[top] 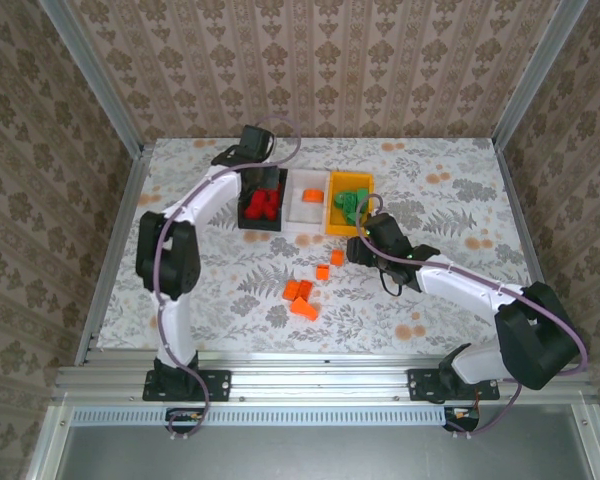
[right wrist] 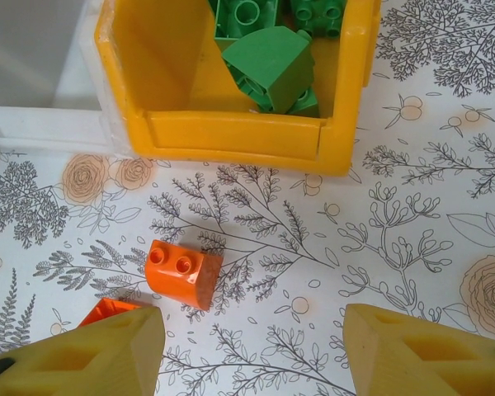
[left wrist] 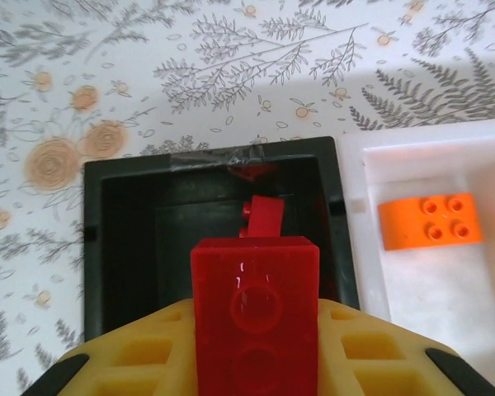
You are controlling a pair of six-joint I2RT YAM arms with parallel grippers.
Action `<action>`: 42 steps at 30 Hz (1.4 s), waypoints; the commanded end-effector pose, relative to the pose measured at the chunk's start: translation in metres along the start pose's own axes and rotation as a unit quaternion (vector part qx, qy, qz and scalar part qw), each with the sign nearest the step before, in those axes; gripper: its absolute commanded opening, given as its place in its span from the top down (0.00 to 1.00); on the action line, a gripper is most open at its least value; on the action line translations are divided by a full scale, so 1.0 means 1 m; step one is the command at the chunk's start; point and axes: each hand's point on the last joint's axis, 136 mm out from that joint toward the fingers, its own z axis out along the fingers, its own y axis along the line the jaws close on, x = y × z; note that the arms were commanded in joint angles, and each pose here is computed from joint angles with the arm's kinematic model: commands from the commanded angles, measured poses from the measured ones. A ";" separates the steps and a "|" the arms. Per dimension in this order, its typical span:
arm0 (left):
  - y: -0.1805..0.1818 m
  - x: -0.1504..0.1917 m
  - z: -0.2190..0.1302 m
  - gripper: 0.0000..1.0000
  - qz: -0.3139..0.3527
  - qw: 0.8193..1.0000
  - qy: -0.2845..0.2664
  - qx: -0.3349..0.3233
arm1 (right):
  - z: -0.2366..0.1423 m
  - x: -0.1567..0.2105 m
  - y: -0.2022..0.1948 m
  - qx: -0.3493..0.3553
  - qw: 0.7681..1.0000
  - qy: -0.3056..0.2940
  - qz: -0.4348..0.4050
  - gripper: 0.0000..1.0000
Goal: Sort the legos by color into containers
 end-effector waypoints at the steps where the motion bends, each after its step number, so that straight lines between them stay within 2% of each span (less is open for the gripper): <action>1: 0.014 0.009 0.013 0.76 0.003 0.999 0.044 -0.007 | 0.000 -0.001 0.005 -0.004 1.000 0.001 -0.005 0.40; 7: 0.019 0.001 0.031 0.69 -0.006 1.000 0.025 0.006 | 0.000 0.000 0.004 -0.003 1.000 0.001 -0.007 0.40; 9: 0.019 -0.004 0.032 0.60 -0.003 1.000 0.013 0.007 | 0.001 0.000 0.005 -0.003 1.000 0.002 -0.008 0.39; 10: 0.020 -0.008 0.030 0.48 -0.004 1.000 0.007 0.006 | 0.001 0.001 0.004 -0.002 1.000 0.003 -0.008 0.40; 11: 0.018 -0.010 0.028 0.42 -0.003 1.000 0.002 0.010 | 0.002 0.001 0.004 -0.002 1.000 0.004 -0.009 0.40; 12: 0.017 -0.013 0.026 0.40 -0.002 1.000 -0.002 0.014 | 0.002 0.001 0.005 -0.003 1.000 0.004 -0.010 0.40; 16: 0.008 -0.023 0.003 0.23 0.001 0.999 -0.025 0.035 | 0.001 0.000 0.007 -0.003 1.000 0.001 -0.013 0.40; 21: -0.002 -0.025 -0.056 0.21 -0.005 0.996 -0.069 0.056 | 0.013 0.015 0.021 -0.003 0.999 0.021 -0.037 0.38; 24: -0.008 0.001 -0.093 0.21 -0.029 0.992 -0.098 0.074 | 0.020 0.023 0.033 0.013 0.998 0.032 -0.044 0.34; 27: -0.009 0.053 -0.117 0.19 -0.074 0.987 -0.114 0.089 | 0.027 0.020 0.040 0.030 0.999 0.037 -0.019 0.29; 31: -0.002 0.135 -0.133 0.01 -0.199 0.961 -0.142 0.128 | 0.040 0.017 0.030 0.080 0.996 0.042 -0.009 0.27; 32: -0.011 0.154 -0.137 0.00 -0.214 0.954 -0.147 0.152 | 0.043 0.019 0.032 0.080 0.996 0.049 -0.009 0.27; 34: -0.007 0.188 -0.138 0.00 -0.241 0.947 -0.143 0.156 | 0.050 0.025 0.033 0.084 0.994 0.065 -0.008 0.28; 37: 0.001 0.223 -0.140 0.00 -0.264 0.944 -0.128 0.151 | 0.060 0.034 0.028 0.100 0.992 0.079 -0.006 0.32; 42: 0.008 0.252 -0.149 0.00 -0.292 0.935 -0.128 0.153 | 0.069 0.038 0.021 0.121 0.989 0.083 -0.005 0.35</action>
